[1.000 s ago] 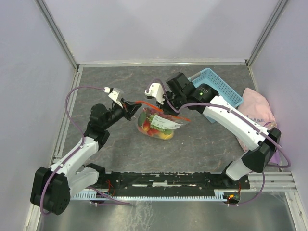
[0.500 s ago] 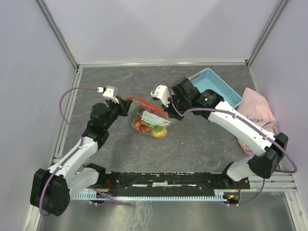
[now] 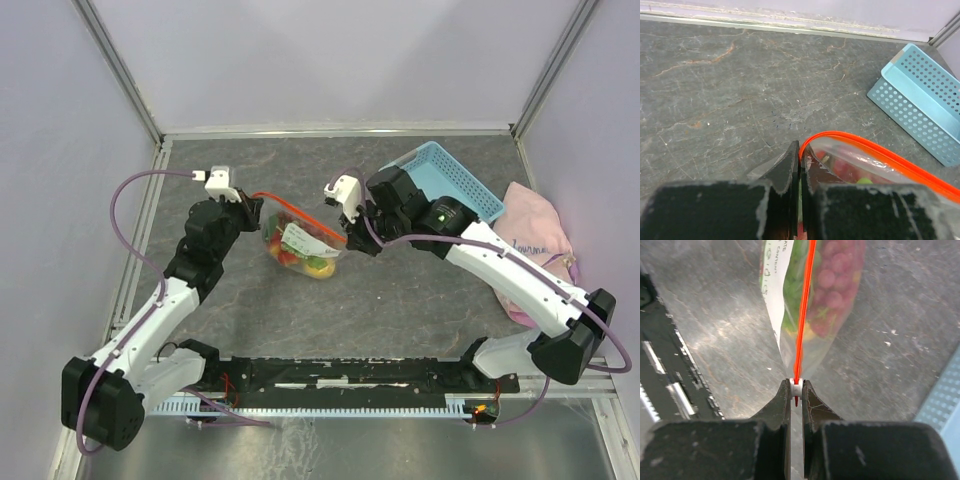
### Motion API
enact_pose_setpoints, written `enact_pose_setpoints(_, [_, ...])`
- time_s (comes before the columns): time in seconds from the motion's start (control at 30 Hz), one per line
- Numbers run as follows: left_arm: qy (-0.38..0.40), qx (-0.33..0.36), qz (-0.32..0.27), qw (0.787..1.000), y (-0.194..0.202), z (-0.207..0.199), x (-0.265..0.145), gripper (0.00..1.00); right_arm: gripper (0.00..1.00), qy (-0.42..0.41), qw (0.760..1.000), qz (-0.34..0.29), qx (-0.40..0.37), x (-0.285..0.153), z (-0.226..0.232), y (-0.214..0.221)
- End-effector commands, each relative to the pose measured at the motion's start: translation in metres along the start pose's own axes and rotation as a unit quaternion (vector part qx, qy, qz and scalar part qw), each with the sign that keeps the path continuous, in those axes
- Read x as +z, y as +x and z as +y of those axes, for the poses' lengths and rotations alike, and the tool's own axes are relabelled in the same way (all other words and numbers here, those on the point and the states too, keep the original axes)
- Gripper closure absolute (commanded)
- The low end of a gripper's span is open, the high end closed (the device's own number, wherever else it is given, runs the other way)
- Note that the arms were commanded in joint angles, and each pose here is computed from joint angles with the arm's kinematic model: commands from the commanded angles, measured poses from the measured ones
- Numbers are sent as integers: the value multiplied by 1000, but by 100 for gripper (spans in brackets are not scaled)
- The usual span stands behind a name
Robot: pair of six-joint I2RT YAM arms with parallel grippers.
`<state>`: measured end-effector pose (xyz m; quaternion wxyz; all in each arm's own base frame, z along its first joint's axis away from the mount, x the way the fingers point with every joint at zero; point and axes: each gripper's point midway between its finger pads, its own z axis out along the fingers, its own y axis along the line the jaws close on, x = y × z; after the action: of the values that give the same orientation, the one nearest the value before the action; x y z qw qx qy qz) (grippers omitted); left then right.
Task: Place the food in the zip-top bag and seal the zipper
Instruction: Zip the zipper food storage bag at the center of the board, then place the zipper food storage bag at the center of the board.
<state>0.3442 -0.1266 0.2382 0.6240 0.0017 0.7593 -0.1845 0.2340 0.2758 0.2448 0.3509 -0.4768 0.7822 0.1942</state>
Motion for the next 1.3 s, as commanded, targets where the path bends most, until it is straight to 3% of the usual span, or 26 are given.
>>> enact_pose_setpoints(0.0, [-61,8,-60,996,-50,18,-10,97,98,-77,995,-36,45,-7,34,-8])
enact_pose_setpoints(0.2, [-78,18,-11,997,-41,22,-3,97,98,-103,989,-67,86,4,45,-13])
enact_pose_setpoints(0.43, [-34,4,8,999,-32,5,14,85,96,23,991,-44,123,14,5,9])
enact_pose_setpoints(0.57, [23,-5,39,999,-23,-18,33,82,95,80,984,-41,156,18,-11,23])
enact_pose_setpoints(0.93, [108,38,165,980,60,-85,101,83,97,215,951,4,221,17,-43,81])
enact_pose_setpoints(1.1, [129,50,208,968,96,-110,121,83,97,234,945,33,224,23,-46,104])
enact_pose_setpoints(1.27, [157,46,227,960,113,-130,129,77,84,274,933,30,232,21,-56,121])
